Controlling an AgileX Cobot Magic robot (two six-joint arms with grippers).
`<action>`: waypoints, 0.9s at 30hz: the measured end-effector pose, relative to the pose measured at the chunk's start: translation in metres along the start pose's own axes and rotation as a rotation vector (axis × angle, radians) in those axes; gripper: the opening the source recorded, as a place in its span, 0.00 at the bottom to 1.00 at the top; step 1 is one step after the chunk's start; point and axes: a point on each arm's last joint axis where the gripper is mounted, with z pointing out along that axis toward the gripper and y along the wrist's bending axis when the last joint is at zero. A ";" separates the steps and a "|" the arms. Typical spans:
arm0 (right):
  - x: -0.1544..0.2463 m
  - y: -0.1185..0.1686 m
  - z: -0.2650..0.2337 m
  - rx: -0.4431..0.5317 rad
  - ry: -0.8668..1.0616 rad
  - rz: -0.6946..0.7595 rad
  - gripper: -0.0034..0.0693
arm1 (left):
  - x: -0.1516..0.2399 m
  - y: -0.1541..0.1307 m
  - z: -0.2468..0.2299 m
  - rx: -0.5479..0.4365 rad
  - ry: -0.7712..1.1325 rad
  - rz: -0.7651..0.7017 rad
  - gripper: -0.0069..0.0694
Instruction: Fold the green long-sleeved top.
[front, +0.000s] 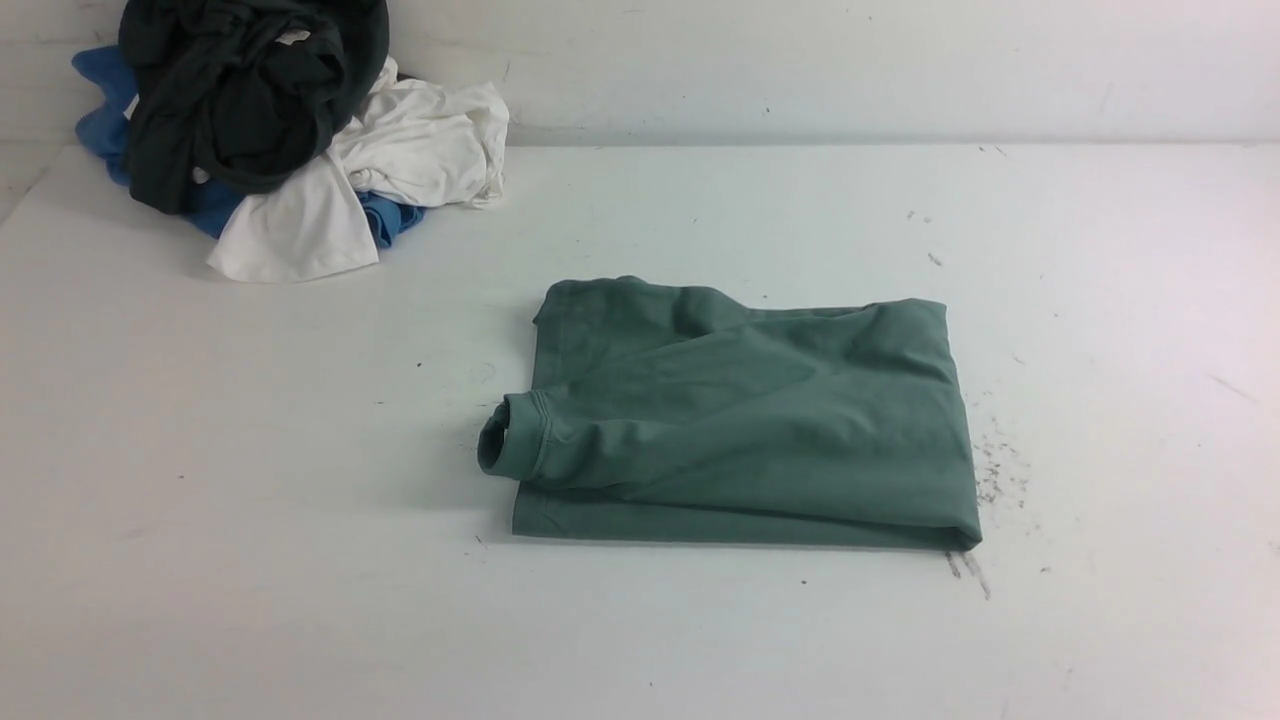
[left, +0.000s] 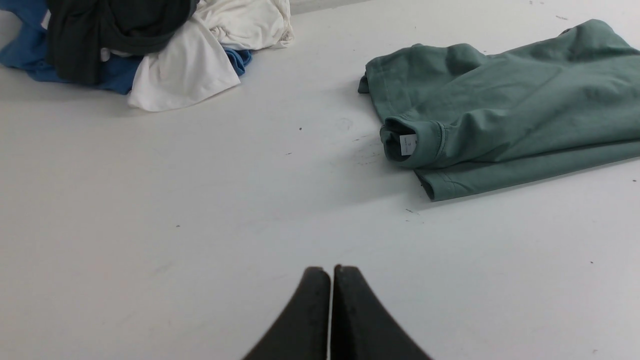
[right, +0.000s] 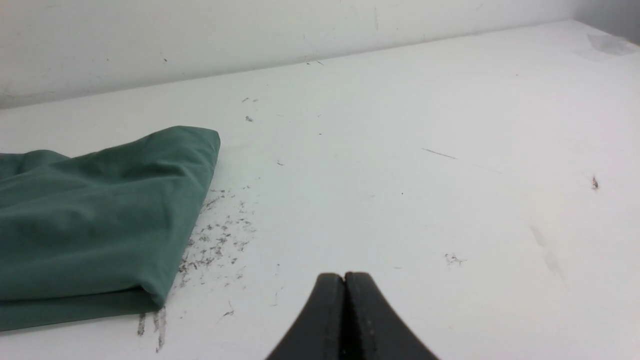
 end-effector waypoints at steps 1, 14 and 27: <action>0.000 0.000 0.000 0.000 0.000 0.000 0.03 | 0.000 0.000 0.000 0.000 0.000 0.000 0.08; 0.000 0.000 0.000 0.000 0.000 0.000 0.03 | 0.000 0.000 0.000 -0.001 -0.001 0.001 0.08; 0.000 0.000 0.000 0.000 0.001 0.002 0.03 | 0.042 0.004 0.043 -0.119 -0.285 -0.064 0.08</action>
